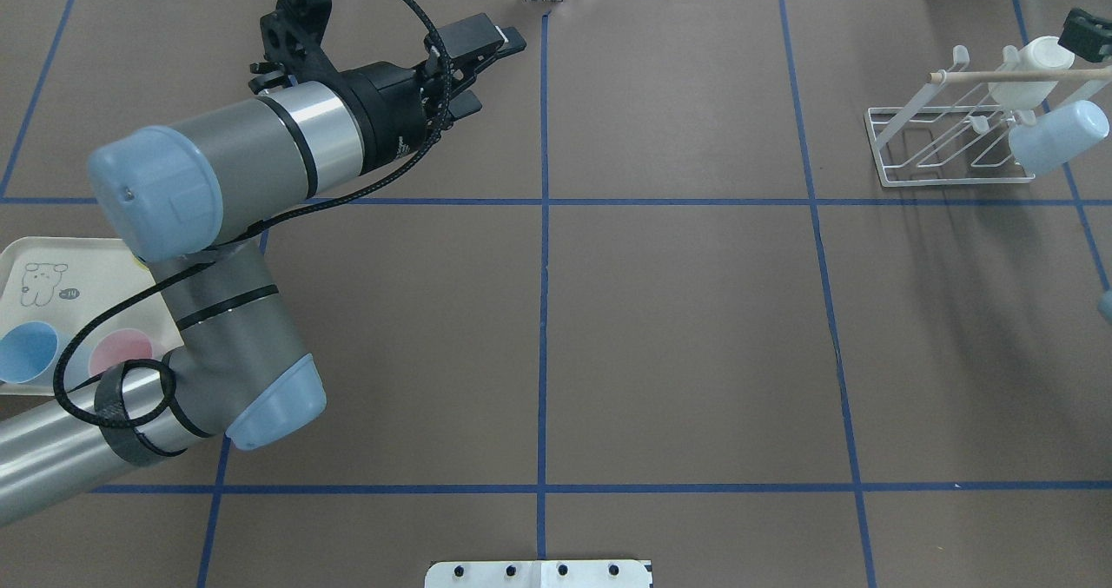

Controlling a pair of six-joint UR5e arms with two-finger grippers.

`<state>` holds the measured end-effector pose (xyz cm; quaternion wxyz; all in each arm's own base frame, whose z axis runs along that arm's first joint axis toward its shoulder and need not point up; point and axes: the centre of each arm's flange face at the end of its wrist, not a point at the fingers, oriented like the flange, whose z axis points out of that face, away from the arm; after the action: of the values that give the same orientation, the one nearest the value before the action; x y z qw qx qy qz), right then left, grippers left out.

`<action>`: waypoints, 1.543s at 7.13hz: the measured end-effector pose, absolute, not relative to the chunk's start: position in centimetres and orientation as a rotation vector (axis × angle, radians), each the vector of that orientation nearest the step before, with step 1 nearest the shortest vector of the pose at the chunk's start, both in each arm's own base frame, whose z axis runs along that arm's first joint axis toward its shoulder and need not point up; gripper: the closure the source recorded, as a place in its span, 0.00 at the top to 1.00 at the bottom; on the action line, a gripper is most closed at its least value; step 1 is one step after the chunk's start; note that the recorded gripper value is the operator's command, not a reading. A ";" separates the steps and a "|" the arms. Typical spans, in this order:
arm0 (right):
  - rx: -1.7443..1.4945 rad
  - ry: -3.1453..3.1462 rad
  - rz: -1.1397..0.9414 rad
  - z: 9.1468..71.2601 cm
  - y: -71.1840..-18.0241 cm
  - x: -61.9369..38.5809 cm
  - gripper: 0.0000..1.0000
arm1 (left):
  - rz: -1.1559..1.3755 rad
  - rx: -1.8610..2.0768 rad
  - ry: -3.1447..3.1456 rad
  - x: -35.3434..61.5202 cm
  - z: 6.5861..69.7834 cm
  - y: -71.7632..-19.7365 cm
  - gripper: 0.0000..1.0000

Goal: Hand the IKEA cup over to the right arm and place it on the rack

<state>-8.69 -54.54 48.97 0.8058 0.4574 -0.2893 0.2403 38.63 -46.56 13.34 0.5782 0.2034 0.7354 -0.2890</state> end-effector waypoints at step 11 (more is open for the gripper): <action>0.559 -1.423 0.797 21.0 -50.6 -32.1 0.99 | -0.010 0.366 1.041 22.6 40.2 -46.7 1.00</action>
<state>-32.07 -50.65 21.01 0.6510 0.2461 -0.6266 0.3508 22.64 -46.71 40.23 0.8516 0.1737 0.4945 -0.0048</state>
